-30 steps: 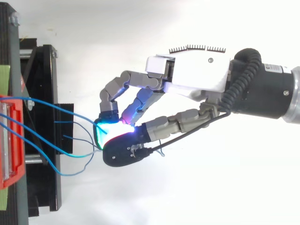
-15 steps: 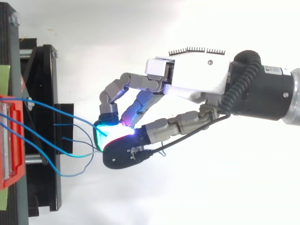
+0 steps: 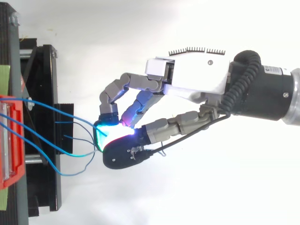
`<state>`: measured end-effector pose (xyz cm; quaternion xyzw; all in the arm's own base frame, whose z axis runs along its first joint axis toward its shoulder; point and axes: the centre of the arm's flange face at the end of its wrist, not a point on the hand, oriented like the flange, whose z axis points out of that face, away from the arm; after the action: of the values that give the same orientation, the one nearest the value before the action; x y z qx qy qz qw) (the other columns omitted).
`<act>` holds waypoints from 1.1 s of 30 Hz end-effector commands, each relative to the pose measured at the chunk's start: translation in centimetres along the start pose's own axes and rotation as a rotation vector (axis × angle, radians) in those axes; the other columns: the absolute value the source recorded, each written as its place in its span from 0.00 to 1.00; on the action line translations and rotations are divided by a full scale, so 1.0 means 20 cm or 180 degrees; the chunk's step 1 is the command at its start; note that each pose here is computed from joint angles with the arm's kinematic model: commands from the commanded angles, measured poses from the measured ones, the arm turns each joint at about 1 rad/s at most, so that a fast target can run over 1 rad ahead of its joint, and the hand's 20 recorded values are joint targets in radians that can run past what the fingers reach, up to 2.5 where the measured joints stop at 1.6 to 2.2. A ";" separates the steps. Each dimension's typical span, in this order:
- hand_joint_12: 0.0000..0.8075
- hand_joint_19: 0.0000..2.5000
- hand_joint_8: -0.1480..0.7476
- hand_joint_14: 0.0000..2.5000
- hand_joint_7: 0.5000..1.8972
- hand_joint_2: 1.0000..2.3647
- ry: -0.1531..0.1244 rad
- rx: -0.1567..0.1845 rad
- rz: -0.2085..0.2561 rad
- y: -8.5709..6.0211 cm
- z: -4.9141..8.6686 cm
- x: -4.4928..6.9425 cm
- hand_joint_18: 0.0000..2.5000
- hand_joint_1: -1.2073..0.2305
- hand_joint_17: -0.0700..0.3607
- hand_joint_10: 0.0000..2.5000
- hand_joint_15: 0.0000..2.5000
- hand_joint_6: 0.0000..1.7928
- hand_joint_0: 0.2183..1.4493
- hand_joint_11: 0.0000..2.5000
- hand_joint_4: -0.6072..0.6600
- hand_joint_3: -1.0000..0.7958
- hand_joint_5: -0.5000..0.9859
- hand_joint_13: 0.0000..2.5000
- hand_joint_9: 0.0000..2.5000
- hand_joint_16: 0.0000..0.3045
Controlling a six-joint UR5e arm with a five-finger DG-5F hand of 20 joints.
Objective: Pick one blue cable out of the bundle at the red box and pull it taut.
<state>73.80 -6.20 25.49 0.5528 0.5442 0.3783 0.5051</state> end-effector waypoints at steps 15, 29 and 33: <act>0.47 0.15 0.50 0.01 0.47 0.02 0.0000 0.0005 -0.0001 0.00 0.00 0.00 0.27 0.32 0.41 0.01 0.22 0.55 0.39 0.40 0.30 0.56 0.22 0.31 0.37 0.15; 0.47 0.15 0.50 0.01 0.47 0.02 -0.0004 0.0010 -0.0003 -0.01 0.00 0.00 0.26 0.32 0.41 0.01 0.23 0.55 0.39 0.40 0.30 0.56 0.22 0.31 0.37 0.15; 0.47 0.15 0.50 0.01 0.48 0.02 0.0001 0.0009 -0.0003 -0.01 0.00 0.00 0.26 0.32 0.41 0.01 0.23 0.55 0.39 0.39 0.30 0.55 0.22 0.31 0.37 0.15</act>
<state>73.73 -6.22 25.37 0.5533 0.5448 0.3773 0.5046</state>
